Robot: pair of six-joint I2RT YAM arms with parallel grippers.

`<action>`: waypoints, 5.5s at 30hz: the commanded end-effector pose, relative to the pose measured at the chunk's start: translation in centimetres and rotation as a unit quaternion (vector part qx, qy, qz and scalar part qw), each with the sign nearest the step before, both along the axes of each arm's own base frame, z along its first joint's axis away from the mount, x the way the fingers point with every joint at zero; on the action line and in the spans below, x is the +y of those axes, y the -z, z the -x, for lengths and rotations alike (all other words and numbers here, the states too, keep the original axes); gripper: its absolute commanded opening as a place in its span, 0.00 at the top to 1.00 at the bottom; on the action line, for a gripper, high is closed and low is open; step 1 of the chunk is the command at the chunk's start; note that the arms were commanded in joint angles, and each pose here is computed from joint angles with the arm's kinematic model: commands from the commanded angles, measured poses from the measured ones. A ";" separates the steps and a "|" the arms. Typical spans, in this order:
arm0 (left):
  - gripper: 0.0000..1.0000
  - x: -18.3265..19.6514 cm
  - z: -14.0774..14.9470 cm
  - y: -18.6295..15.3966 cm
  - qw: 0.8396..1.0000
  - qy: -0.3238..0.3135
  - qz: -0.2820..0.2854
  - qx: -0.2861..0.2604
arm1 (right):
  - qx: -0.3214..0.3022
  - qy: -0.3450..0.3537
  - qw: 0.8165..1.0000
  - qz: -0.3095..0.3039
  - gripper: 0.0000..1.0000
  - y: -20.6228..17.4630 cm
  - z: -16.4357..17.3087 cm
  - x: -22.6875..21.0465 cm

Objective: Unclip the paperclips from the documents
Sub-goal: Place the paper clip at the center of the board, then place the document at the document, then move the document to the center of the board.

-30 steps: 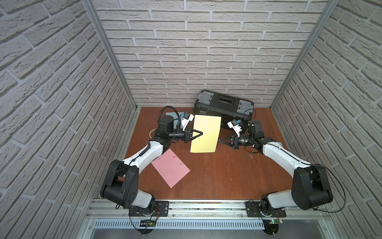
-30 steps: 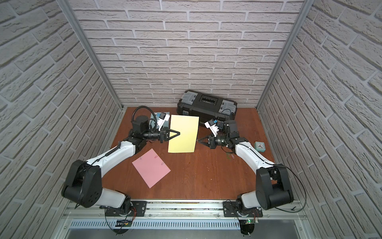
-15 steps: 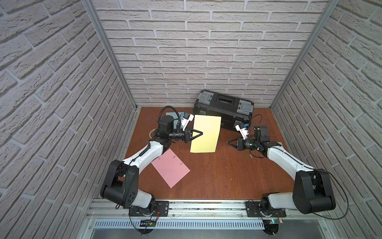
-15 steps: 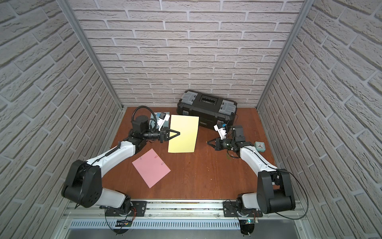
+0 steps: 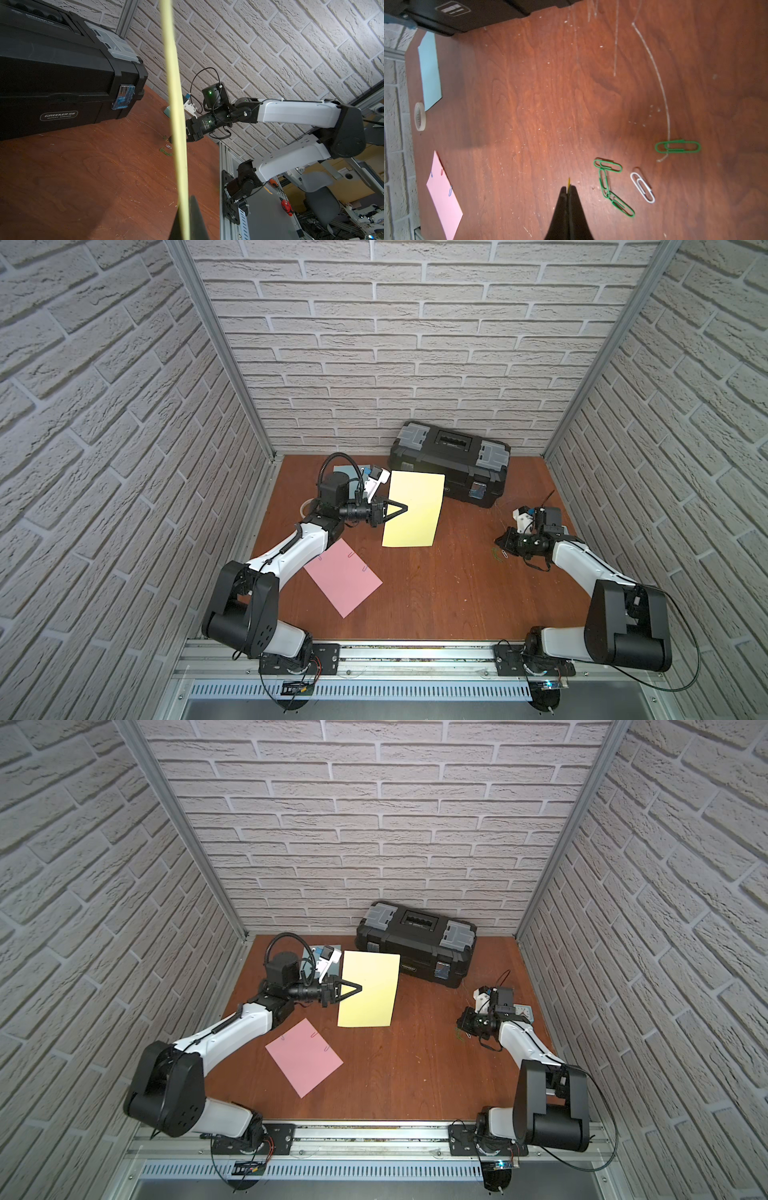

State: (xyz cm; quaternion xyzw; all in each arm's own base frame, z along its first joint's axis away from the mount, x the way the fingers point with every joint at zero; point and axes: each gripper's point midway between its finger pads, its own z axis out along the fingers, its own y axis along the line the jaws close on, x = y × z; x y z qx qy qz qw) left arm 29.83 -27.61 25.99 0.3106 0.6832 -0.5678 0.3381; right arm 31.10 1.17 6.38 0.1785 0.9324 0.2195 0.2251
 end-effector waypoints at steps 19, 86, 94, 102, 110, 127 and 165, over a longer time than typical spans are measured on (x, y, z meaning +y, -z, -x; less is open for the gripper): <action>1.00 0.3 -0.2 -1.1 0.999 -0.004 0.005 -0.033 | 0.065 0.040 0.996 0.046 0.82 2.6 1.7 -2.4; 0.99 19.7 -24.0 20.5 0.839 -0.331 -0.352 0.249 | -0.051 -0.139 0.989 -0.019 0.39 -6.1 -1.3 8.3; 0.68 21.3 -24.1 20.2 0.820 -0.358 -0.379 0.235 | -0.049 -0.153 0.987 -0.020 0.39 -6.0 -1.5 9.1; 0.41 23.3 -23.6 16.9 0.797 -0.416 -0.395 0.192 | -0.047 -0.169 0.984 -0.018 0.38 -5.8 -1.9 9.8; 0.30 24.1 -20.8 13.4 0.781 -0.468 -0.387 0.149 | -0.044 -0.182 0.982 -0.018 0.36 -5.3 -1.9 10.2; 0.21 21.5 -0.8 17.7 0.720 -0.511 -0.397 0.252 | -0.044 -0.204 0.977 -0.038 0.33 -4.6 -2.9 11.3; 0.15 22.5 4.3 24.9 0.646 -0.521 -0.348 0.435 | -0.053 -0.221 0.973 -0.035 0.30 -4.7 -2.7 11.9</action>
